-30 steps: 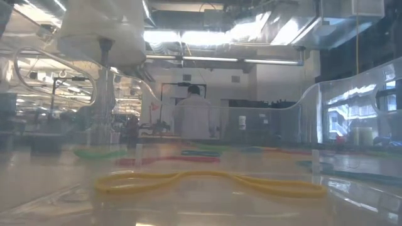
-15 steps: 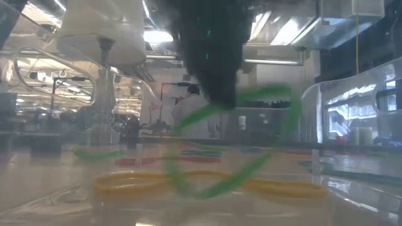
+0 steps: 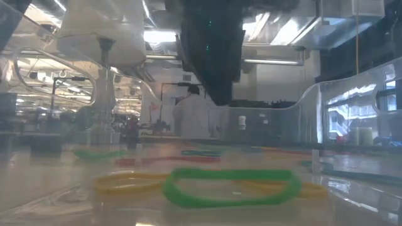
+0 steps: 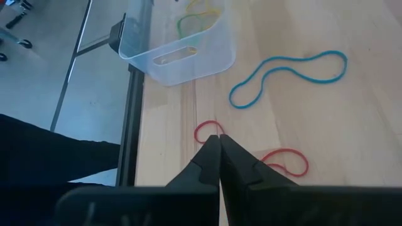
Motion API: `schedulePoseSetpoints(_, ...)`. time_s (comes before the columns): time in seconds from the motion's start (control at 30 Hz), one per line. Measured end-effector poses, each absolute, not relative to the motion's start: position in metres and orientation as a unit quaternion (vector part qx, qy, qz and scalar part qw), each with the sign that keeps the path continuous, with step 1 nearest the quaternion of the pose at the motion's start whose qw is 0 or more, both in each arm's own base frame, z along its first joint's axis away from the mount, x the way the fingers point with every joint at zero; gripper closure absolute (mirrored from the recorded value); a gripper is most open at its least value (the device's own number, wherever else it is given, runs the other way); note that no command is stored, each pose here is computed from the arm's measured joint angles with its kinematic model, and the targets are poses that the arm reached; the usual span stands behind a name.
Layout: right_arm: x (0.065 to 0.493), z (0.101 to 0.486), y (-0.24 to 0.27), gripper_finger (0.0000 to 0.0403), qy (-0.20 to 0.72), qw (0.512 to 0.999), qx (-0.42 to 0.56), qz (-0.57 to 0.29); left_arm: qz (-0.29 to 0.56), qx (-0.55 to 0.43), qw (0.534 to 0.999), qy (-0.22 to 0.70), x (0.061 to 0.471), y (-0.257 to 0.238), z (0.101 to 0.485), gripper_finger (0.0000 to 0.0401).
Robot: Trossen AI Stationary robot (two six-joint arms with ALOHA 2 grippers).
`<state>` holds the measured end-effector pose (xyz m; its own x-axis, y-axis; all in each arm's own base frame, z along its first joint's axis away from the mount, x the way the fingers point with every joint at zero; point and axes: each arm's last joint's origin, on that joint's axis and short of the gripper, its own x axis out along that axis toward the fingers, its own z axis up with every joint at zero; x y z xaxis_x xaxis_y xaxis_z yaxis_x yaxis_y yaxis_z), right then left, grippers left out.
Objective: Pick and place rubber bands into bin
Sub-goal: Put the blue rubber band into the transparent bin
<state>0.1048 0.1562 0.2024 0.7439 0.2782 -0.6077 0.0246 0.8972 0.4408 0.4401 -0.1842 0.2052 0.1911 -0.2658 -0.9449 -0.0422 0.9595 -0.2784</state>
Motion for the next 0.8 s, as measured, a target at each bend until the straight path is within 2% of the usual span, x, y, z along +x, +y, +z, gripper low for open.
schedulePoseSetpoints(0.17, 0.105, 0.203, 0.156, 0.04, 0.351, 0.909, 0.216, 0.07, -0.038, -0.134, 0.755, 0.64, 0.433, -0.165, 0.226, 0.0268)
schedulePoseSetpoints(0.27, 0.105, 0.202, 0.156, 0.04, 0.35, 0.91, 0.212, 0.067, -0.009, -0.116, 0.77, 0.628, 0.423, -0.154, 0.252, 0.0284)
schedulePoseSetpoints(0.37, 0.106, 0.202, 0.155, 0.04, 0.347, 0.913, 0.207, 0.062, 0.017, -0.111, 0.795, 0.596, 0.411, -0.141, 0.285, 0.0314)
schedulePoseSetpoints(0.5, 0.11, 0.202, 0.151, 0.04, 0.342, 0.915, 0.207, 0.05, 0.051, -0.085, 0.819, 0.565, 0.392, -0.122, 0.321, 0.038)
schedulePoseSetpoints(0.57, 0.114, 0.202, 0.149, 0.04, 0.339, 0.916, 0.21, 0.04, 0.067, -0.059, 0.835, 0.543, 0.383, -0.115, 0.334, 0.0393)
schedulePoseSetpoints(0.67, 0.118, 0.202, 0.145, 0.04, 0.334, 0.919, 0.207, 0.029, 0.075, -0.039, 0.841, 0.534, 0.37, -0.105, 0.341, 0.0399)
schedulePoseSetpoints(0.8, 0.126, 0.204, 0.141, 0.04, 0.322, 0.925, 0.199, 0.023, 0.078, -0.023, 0.834, 0.545, 0.355, -0.094, 0.329, 0.0399)
